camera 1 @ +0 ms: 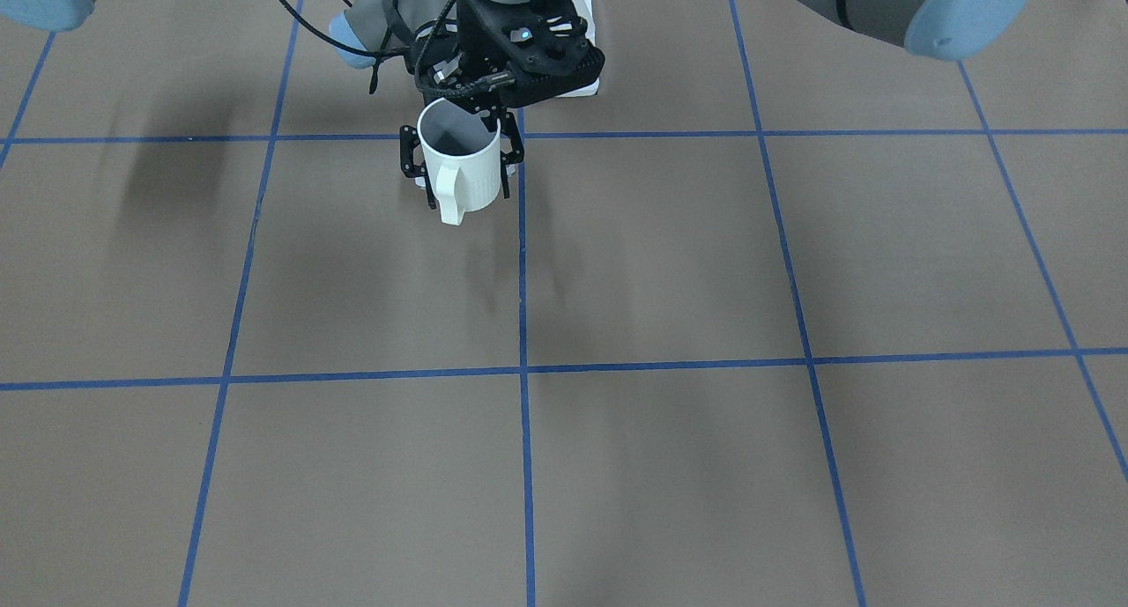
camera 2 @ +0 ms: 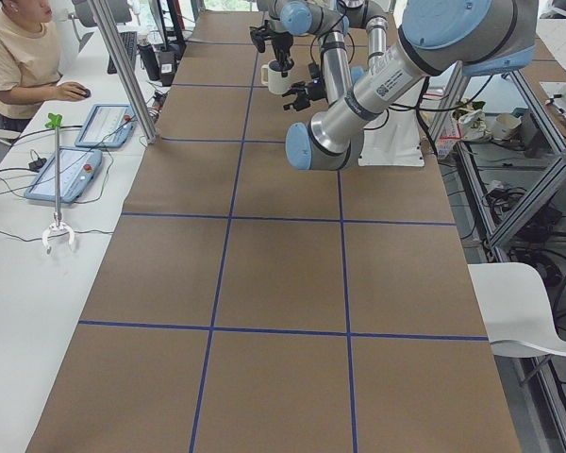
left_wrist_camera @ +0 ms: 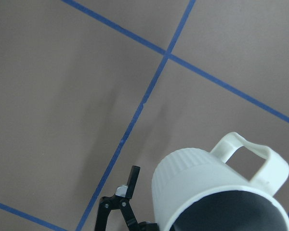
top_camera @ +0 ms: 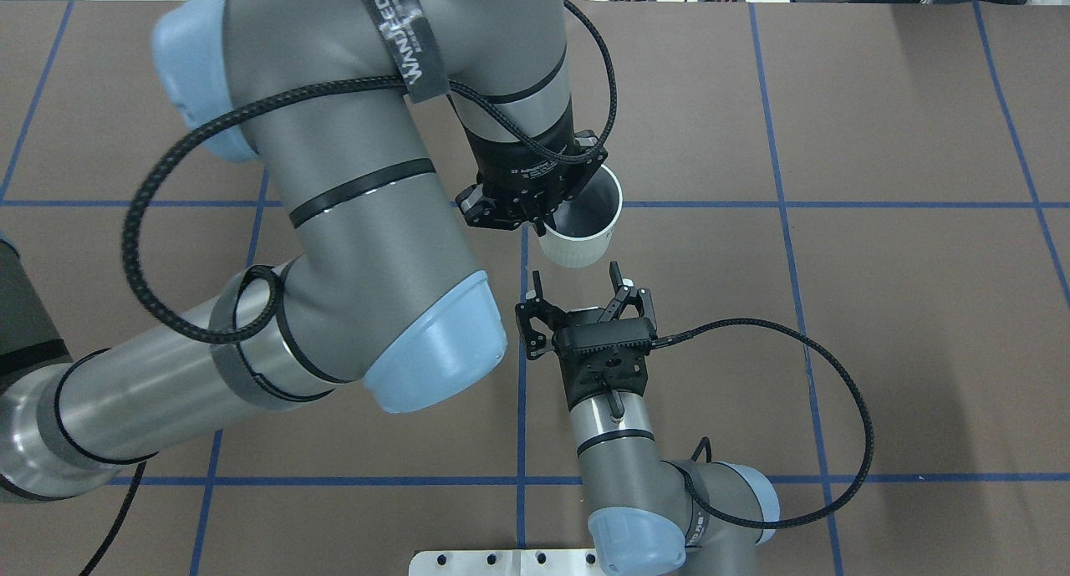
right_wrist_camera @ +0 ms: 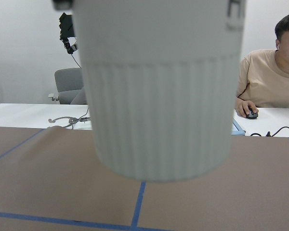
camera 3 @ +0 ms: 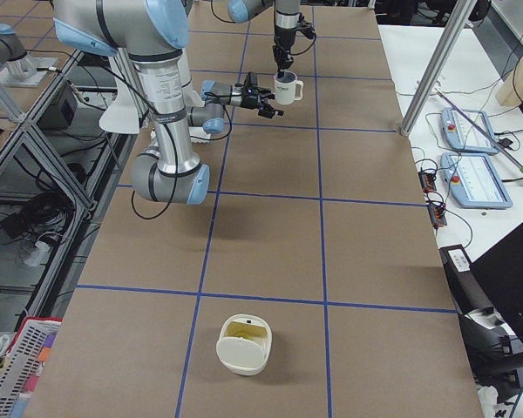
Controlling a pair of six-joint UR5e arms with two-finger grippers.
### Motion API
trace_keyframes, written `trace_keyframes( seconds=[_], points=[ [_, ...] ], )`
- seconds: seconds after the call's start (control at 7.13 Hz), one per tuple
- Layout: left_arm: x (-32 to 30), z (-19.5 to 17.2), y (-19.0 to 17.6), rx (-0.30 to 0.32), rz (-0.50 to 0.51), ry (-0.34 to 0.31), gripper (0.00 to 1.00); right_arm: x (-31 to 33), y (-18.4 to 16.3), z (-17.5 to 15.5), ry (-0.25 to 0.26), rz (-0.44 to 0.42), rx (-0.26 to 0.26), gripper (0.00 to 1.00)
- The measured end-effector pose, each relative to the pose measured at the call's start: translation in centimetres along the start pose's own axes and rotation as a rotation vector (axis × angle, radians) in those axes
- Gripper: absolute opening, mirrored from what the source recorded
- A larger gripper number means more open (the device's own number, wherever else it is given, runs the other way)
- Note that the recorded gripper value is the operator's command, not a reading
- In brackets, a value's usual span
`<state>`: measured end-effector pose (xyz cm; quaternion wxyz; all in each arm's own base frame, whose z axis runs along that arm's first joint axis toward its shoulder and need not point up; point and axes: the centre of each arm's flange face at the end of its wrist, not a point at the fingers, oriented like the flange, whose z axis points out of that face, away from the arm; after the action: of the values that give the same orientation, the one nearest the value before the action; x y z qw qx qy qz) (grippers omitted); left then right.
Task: Left arm hands cup to right arm to dump lemon
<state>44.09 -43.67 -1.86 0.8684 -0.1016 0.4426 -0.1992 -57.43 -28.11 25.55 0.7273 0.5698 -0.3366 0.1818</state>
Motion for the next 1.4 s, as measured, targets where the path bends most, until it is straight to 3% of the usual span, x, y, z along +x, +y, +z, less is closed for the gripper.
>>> trace_keyframes(
  seconds=[0.28, 0.56, 1.12, 1.4],
  points=[
    [-5.6, 0.0, -0.9, 0.008, 0.065, 0.005, 0.00, 2.8, 0.8, 1.4, -0.011, -0.008, -0.054, 1.00],
    [-13.6, 0.6, -2.8, 0.024, 0.165, -0.018, 0.00, 7.0, 0.1, 4.8, -0.026, -0.009, -0.162, 1.00],
    [-26.5, 2.1, -10.6, 0.077, 0.340, -0.086, 0.00, 19.8, -5.0, 12.4, -0.092, -0.033, -0.528, 1.00],
    [-34.1, 2.7, -15.8, 0.058, 0.433, -0.125, 0.00, 29.6, -8.6, 15.1, -0.100, -0.070, -0.694, 1.00]
  ],
)
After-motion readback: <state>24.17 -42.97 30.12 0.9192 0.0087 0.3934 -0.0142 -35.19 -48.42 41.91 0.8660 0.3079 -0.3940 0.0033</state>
